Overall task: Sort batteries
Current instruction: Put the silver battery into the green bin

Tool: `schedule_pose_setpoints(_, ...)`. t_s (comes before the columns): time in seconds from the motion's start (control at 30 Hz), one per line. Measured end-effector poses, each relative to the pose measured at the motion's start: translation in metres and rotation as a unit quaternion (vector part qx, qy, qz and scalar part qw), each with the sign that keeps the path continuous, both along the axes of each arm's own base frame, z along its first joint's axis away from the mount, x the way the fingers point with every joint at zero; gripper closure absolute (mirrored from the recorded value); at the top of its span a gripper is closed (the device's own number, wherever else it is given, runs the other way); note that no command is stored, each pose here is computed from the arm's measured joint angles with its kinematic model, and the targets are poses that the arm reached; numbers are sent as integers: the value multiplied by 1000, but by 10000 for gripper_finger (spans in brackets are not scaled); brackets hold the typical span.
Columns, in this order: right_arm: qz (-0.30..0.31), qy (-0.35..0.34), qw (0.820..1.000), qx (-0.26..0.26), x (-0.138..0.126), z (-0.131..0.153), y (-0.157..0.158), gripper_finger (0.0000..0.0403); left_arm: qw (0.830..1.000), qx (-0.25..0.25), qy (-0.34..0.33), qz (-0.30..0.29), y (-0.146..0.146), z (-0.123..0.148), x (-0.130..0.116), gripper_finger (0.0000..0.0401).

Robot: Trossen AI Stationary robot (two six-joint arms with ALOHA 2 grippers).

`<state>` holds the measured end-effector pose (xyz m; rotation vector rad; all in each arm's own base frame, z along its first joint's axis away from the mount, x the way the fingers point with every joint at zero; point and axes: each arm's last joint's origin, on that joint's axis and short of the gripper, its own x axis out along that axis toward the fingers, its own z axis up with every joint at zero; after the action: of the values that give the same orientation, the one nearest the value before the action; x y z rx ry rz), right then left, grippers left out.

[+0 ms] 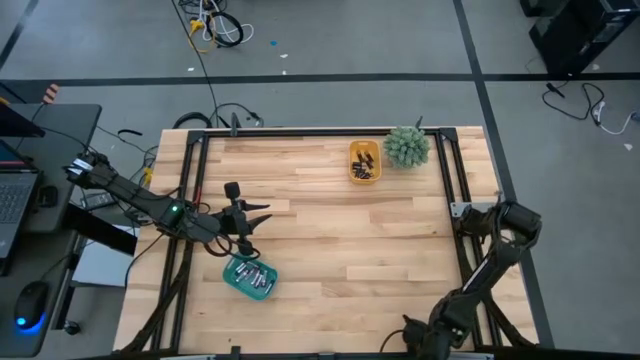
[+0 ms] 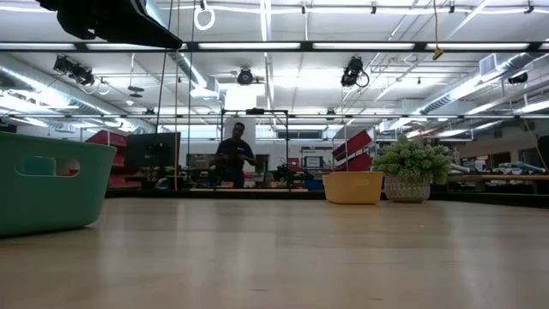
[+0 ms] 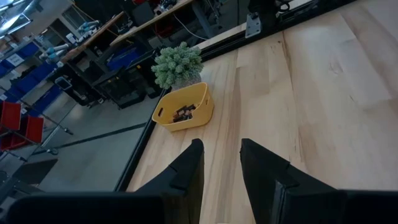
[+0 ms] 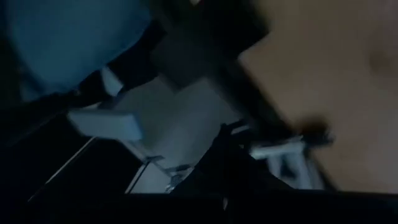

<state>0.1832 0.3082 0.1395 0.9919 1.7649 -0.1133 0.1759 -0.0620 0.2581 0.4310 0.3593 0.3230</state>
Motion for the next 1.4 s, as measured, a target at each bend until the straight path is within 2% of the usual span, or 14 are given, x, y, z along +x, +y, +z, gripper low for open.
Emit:
schedule_pose_setpoints(0.4,1,47,997,-61,-6,-7,-11,403,1000,-3,-3,0,0,0,0,297)
schedule_pose_setpoints(0.83,-2,107,982,-158,-19,-2,-33,403,1000,-3,-4,0,0,1,0,297)
schedule_pose_setpoints(1.07,39,165,982,-79,-25,19,-33,403,1000,-3,-3,0,0,1,0,297)
schedule_pose_setpoints(1.17,50,152,986,-47,-24,18,-25,403,1000,-2,-3,0,0,0,0,297)
schedule_pose_setpoints(1.4,38,130,989,-59,-21,12,-23,403,1000,-1,0,0,0,0,0,297)
